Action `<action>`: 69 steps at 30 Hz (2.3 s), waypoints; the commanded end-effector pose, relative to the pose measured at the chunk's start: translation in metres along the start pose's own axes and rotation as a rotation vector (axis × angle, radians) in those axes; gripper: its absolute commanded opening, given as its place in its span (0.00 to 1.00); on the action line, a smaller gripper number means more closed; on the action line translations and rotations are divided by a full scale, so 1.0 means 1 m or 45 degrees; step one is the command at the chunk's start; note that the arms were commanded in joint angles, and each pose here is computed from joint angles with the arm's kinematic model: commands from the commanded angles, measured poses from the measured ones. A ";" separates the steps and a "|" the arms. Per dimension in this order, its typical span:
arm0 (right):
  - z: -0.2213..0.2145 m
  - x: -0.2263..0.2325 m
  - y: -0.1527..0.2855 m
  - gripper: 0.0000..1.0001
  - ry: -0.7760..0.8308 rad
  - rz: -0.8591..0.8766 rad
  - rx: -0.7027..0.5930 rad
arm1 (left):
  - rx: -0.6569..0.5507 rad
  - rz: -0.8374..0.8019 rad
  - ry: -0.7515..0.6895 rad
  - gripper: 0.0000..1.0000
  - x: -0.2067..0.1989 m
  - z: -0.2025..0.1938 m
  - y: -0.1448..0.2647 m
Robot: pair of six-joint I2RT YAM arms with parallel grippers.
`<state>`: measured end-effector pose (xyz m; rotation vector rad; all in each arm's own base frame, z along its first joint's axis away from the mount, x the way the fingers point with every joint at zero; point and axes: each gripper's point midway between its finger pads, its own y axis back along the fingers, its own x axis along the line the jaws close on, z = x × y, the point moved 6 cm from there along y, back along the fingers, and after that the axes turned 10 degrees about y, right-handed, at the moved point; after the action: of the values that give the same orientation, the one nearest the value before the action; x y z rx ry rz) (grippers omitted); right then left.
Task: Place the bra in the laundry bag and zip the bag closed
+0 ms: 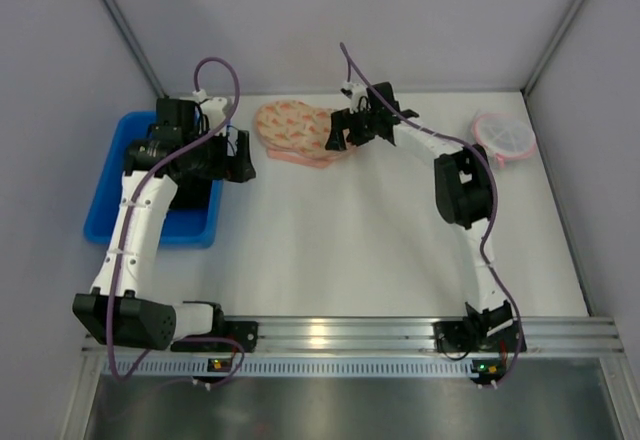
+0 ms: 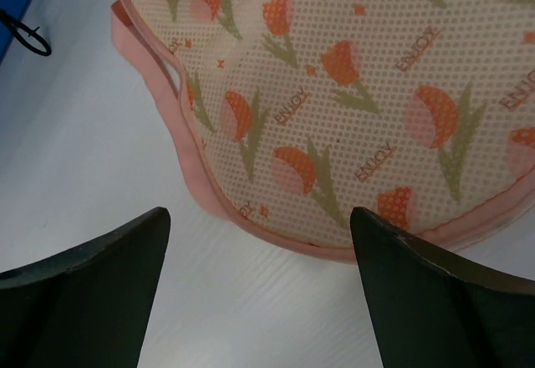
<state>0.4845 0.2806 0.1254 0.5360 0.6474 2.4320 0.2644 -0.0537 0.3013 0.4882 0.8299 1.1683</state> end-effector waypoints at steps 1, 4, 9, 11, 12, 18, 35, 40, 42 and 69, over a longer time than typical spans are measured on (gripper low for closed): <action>-0.005 0.015 -0.014 0.89 -0.082 0.026 -0.012 | -0.054 0.028 -0.009 0.98 0.001 0.003 0.010; -0.029 0.013 -0.009 0.83 -0.228 0.021 0.033 | -0.063 0.036 -0.001 0.98 0.001 0.005 0.011; -0.051 0.020 0.018 0.76 -0.420 0.050 0.058 | -0.087 0.023 -0.001 0.99 -0.002 0.008 0.016; -0.062 0.035 0.038 0.73 -0.451 0.051 0.062 | -0.093 0.020 -0.003 0.99 -0.003 0.007 0.017; -0.064 0.042 0.045 0.72 -0.460 0.078 0.067 | -0.098 0.015 -0.007 0.99 -0.003 0.007 0.019; -0.093 0.082 0.094 0.70 -0.526 0.108 0.161 | -0.120 -0.008 -0.017 0.99 -0.007 0.004 0.026; -0.025 0.152 0.106 0.68 0.496 -0.289 0.221 | -0.243 -0.021 0.051 0.99 -0.016 0.029 0.039; -0.033 0.159 0.070 0.65 0.639 -0.406 0.359 | -0.245 0.003 0.065 0.99 -0.014 0.036 0.035; -0.032 0.162 0.059 0.63 0.674 -0.442 0.377 | -0.243 0.006 0.065 0.98 -0.014 0.036 0.034; -0.013 0.184 0.057 0.00 0.635 -0.269 0.338 | -0.261 0.075 0.036 0.99 -0.005 0.032 0.034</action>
<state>0.3207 0.3301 0.1215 -0.0754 1.3910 2.1551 0.2673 -0.0449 0.3353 0.3817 0.7724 1.3064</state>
